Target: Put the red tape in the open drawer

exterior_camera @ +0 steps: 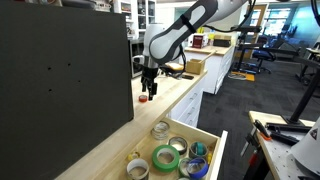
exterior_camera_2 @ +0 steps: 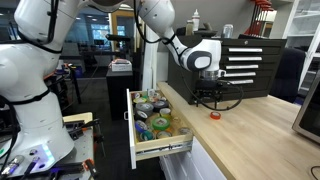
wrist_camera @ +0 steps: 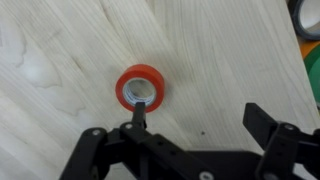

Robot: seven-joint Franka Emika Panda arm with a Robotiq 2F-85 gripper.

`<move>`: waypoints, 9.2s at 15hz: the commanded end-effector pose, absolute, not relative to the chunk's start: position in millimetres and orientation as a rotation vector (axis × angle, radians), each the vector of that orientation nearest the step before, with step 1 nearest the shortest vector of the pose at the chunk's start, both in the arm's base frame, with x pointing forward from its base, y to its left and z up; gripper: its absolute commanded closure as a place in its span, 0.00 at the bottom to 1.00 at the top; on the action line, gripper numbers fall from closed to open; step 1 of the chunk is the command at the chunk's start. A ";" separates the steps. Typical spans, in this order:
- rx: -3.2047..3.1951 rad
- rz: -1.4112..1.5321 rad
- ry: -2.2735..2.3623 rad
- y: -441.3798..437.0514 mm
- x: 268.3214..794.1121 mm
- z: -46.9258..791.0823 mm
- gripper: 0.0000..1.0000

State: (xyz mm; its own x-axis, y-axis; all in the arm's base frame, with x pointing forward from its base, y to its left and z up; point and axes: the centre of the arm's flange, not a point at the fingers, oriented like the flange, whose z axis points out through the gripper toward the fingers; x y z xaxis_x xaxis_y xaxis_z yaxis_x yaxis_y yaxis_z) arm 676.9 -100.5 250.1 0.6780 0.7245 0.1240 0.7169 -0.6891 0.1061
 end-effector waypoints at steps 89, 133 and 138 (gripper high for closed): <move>2.932 0.149 0.957 25.3 434.5 131.3 0.96; 3.040 0.054 0.842 2.1 484.6 101.3 0.30; 3.035 0.037 0.828 4.0 485.9 123.8 0.00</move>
State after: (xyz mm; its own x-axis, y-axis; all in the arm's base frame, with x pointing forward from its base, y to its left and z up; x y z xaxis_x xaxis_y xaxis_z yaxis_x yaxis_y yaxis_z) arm 491.7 3.4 96.5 0.8480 0.5280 0.0455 0.5285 -0.8490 0.0022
